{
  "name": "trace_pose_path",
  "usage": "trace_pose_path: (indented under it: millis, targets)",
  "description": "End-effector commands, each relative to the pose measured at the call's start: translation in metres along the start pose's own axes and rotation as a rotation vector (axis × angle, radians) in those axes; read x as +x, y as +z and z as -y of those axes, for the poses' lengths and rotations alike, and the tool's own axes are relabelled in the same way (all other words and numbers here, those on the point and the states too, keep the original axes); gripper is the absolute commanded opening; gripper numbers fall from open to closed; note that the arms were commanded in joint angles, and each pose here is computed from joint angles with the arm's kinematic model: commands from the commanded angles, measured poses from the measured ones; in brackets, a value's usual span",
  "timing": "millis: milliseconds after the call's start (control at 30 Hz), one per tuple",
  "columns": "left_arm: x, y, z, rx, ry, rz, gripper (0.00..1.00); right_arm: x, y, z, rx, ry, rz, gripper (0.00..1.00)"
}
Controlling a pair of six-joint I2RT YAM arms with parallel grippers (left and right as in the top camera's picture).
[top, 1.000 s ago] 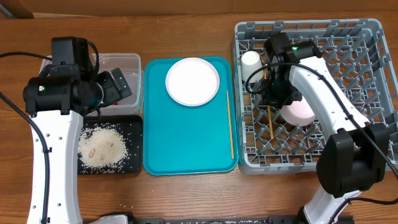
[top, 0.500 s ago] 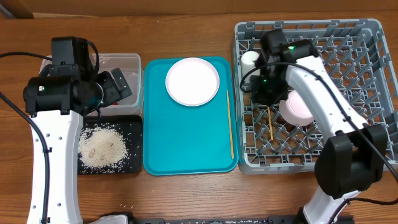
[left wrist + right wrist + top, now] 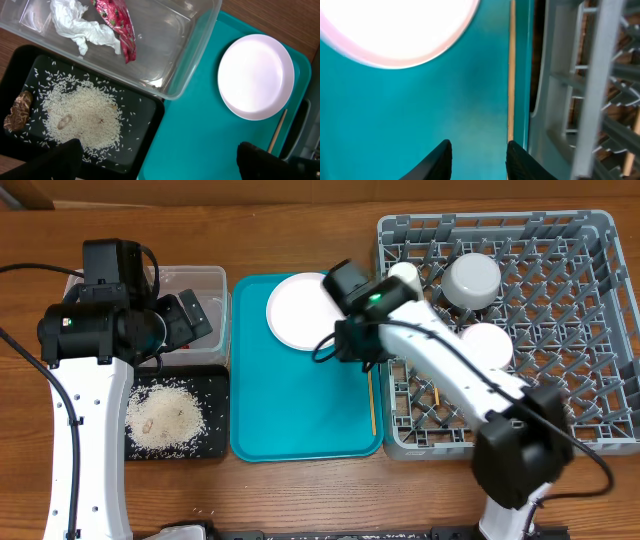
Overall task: Sort waste into correct bins and load items into the dishwasher
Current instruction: 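Return the right gripper to the tray and pinch the second chopstick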
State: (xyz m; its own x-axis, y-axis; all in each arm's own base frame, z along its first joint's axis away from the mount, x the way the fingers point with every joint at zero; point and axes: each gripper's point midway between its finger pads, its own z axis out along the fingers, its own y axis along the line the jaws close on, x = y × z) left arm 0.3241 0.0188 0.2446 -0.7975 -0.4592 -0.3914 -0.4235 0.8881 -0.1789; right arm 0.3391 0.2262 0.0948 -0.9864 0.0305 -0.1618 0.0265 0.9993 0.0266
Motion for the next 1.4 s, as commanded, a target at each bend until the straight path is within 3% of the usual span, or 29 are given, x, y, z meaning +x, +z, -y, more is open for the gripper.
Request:
trace_pose_path:
  millis: [0,400,600,800,1200,1367]
  targets:
    - [-0.004,-0.003,-0.002,-0.009,-0.007,0.017,1.0,0.0,0.033,0.003,0.12,0.066,0.025,0.39]
    - [-0.004,-0.003,-0.002,-0.009,-0.007,0.017,1.0,0.006,0.073,0.011,0.18,0.071,-0.041,0.47]
    - [-0.004,-0.003,-0.002,-0.009,-0.007,0.017,1.0,0.01,0.084,0.015,0.182,0.074,-0.043,0.6]
    - [-0.004,-0.003,-0.002,-0.009,-0.007,0.017,1.0,0.027,0.102,0.017,0.163,0.075,-0.083,0.64]
    - [-0.004,-0.003,-0.002,-0.009,-0.007,0.016,1.0,0.044,0.102,0.0,0.06,0.072,-0.188,0.52]
    - [-0.004,-0.003,-0.002,-0.009,-0.007,0.017,1.0,0.047,0.101,0.005,0.064,-0.029,-0.207,0.36]
